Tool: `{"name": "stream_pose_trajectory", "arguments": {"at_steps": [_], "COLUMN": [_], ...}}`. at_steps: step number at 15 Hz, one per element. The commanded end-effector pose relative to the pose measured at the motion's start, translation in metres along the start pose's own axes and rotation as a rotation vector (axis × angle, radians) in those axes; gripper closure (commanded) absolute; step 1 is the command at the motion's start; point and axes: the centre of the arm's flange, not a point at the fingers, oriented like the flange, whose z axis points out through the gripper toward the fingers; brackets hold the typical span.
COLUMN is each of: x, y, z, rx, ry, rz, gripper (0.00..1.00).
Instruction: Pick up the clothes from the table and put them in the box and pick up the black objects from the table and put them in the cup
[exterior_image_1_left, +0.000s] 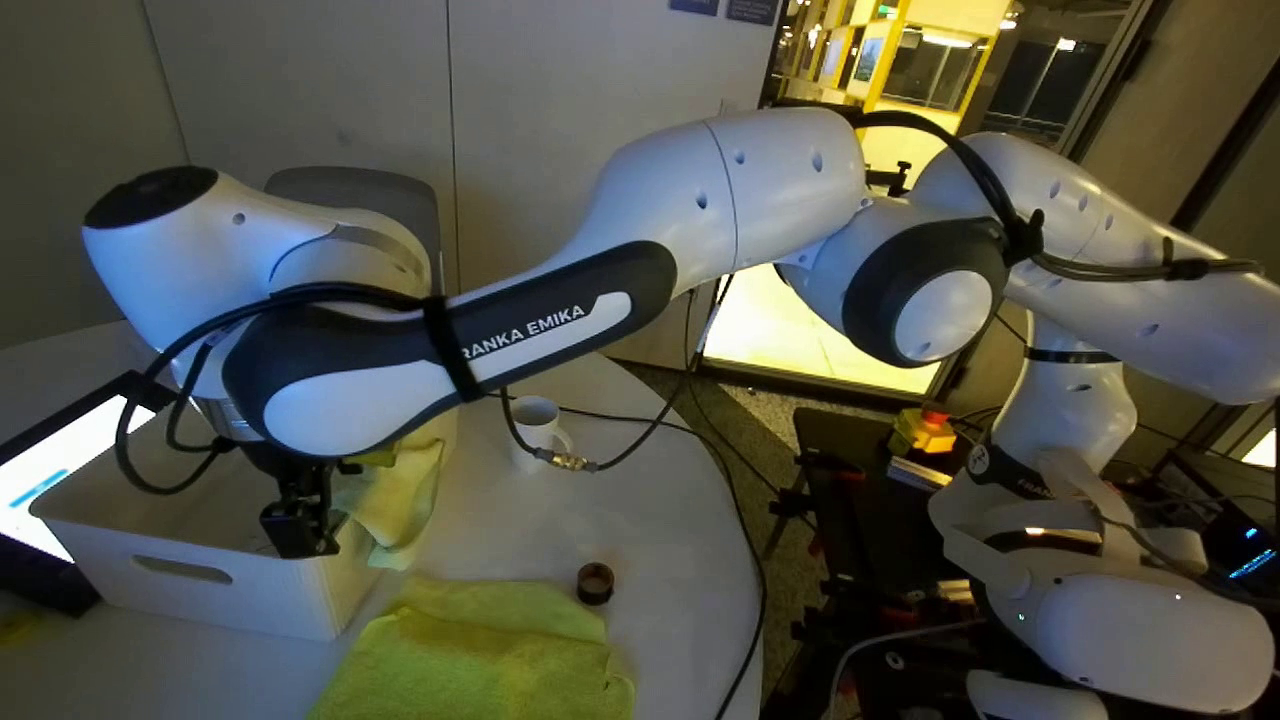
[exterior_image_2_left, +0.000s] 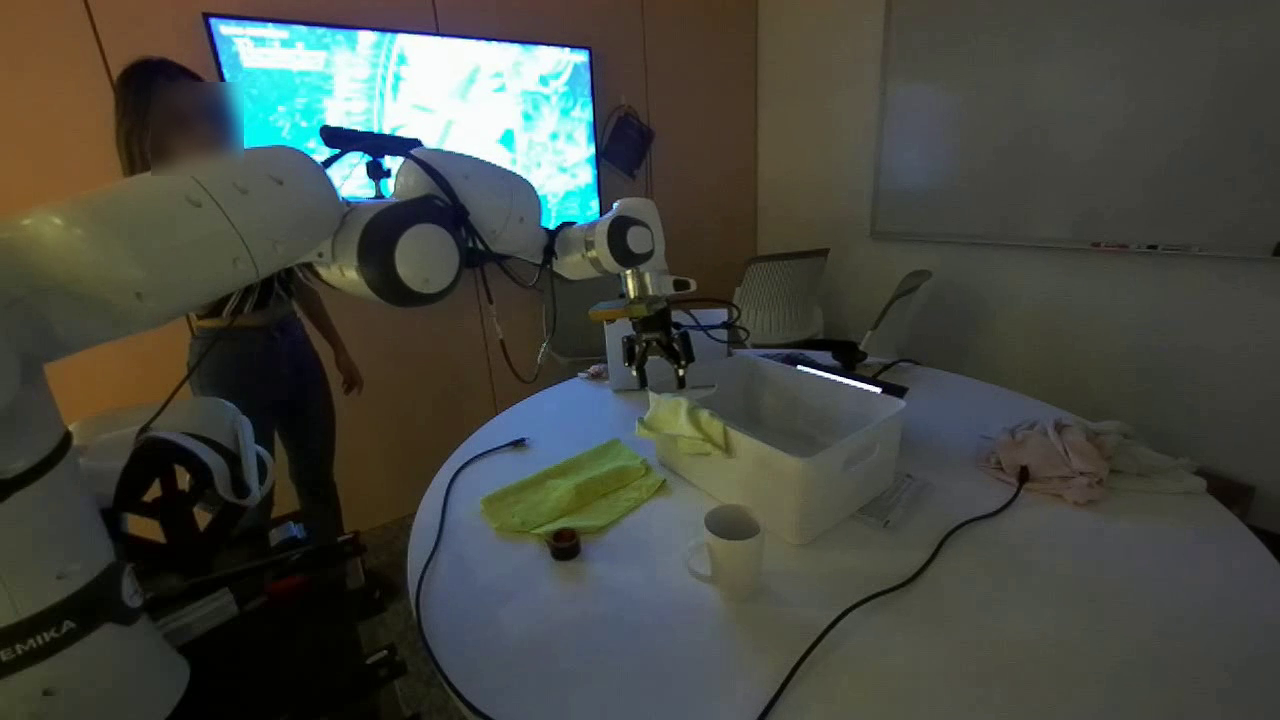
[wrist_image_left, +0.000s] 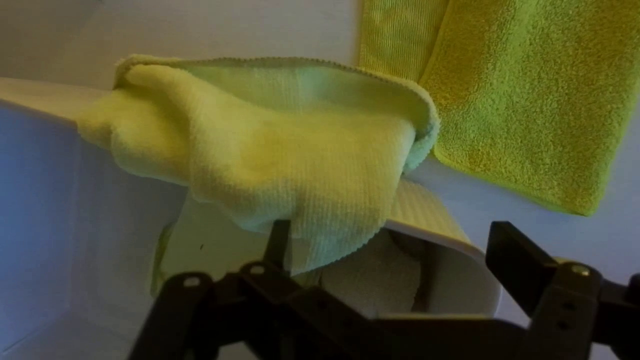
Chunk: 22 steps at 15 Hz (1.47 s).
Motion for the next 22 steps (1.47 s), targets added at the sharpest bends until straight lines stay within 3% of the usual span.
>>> {"name": "stream_pose_trajectory", "arguments": {"at_steps": [1,5,12,22], "x": [-0.050,-0.056,-0.083,-0.124], "y": [0.006,0.009,0.020,0.062], "z": [-0.020,-0.020,0.020,-0.010], "rx": [-0.026,-0.031,-0.006,0.000], "ry": [0.037,0.064,0.079,0.222], "rz": [0.006,0.041,0.132,0.236], "gripper": [0.00,0.00,0.00,0.00]}}
